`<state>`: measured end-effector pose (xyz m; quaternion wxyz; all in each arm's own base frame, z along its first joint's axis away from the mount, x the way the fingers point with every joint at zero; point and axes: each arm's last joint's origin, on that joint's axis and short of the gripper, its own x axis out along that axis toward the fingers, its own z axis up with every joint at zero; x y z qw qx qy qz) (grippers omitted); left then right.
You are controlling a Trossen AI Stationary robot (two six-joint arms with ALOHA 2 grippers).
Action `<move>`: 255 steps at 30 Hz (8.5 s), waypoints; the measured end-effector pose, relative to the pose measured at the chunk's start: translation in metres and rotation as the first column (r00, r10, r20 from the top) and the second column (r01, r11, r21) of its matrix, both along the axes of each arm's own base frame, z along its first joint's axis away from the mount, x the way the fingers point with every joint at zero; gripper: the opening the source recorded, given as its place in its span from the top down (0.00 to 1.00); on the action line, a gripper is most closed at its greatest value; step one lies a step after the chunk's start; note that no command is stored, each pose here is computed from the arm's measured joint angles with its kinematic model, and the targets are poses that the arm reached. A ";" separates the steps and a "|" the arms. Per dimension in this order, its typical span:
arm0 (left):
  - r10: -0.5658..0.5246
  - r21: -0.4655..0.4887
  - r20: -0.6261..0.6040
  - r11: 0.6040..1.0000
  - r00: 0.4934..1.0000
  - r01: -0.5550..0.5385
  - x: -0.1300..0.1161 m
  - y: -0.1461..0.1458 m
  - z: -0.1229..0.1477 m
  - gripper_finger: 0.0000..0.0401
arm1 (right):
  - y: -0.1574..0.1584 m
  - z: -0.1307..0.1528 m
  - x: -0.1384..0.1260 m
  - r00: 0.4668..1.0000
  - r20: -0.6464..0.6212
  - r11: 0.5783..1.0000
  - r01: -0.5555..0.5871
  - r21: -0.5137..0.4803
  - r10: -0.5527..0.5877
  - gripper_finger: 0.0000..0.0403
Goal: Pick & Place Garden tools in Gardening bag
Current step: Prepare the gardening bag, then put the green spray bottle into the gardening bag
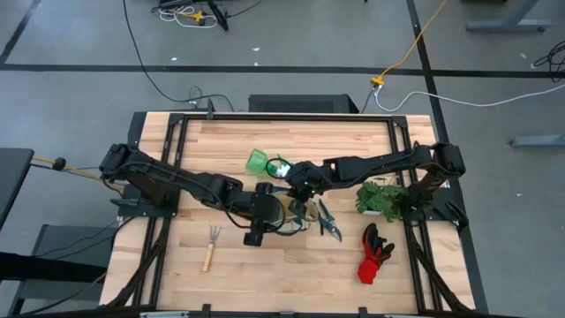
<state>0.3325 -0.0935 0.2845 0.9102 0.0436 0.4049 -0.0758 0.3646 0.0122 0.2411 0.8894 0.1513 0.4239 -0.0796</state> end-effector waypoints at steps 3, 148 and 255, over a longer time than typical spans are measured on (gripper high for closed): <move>-0.003 -0.002 -0.003 1.000 1.000 0.003 0.004 -0.001 -0.004 0.57 | 0.000 0.000 0.000 1.000 0.001 1.000 -0.010 -0.008 0.010 0.89; -0.207 -0.038 -0.147 0.978 0.967 0.203 0.022 -0.049 -0.019 0.67 | 0.000 0.001 0.001 0.998 0.019 0.997 -0.058 0.055 0.057 0.78; -0.023 0.382 -0.410 0.903 0.912 0.195 0.018 0.200 -0.033 0.70 | 0.012 0.042 -0.047 0.998 -0.062 0.995 -0.007 -0.099 0.000 0.78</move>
